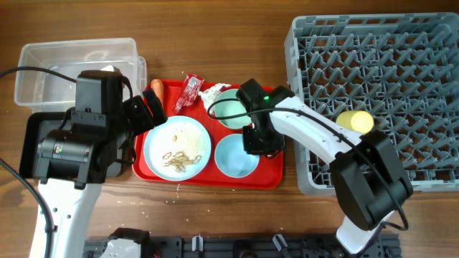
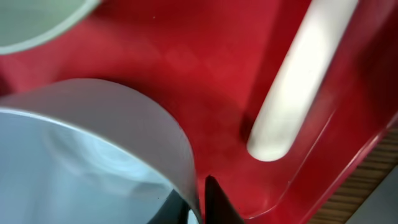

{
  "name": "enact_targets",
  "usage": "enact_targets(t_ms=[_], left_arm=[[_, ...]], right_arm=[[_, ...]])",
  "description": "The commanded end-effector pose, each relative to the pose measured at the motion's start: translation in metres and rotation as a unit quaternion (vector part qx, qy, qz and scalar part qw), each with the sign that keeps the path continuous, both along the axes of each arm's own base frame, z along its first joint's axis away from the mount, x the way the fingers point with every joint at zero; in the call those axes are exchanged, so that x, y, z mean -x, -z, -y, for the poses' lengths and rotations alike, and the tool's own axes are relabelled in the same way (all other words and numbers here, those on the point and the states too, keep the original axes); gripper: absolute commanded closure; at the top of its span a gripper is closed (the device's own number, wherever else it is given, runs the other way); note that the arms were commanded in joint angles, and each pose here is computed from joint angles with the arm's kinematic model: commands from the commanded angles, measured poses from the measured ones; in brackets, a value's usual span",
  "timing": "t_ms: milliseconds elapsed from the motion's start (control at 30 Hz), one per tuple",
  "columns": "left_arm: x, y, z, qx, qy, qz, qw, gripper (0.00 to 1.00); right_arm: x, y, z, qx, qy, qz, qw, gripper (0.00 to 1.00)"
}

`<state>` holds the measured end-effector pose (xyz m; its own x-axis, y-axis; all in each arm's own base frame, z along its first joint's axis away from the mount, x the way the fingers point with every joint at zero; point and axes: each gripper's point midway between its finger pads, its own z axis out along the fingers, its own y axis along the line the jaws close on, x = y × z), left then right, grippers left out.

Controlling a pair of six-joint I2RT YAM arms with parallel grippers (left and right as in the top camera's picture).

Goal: Sort waste into correct bins and load items into the dishwasher rack
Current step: 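Grasp the light-blue bowl with the right gripper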

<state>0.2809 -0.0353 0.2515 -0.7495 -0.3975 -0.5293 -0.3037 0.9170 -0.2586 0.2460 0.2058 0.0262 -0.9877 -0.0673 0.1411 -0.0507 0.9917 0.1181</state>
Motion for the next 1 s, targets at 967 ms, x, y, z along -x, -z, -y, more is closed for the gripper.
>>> enact_targets(t_ms=[967], left_arm=[[-0.002,-0.005,-0.005,-0.006,-0.011,0.007,1.000,0.00]], right_arm=[[-0.062,-0.267,0.252,0.311,0.276,0.502,0.758,0.96]])
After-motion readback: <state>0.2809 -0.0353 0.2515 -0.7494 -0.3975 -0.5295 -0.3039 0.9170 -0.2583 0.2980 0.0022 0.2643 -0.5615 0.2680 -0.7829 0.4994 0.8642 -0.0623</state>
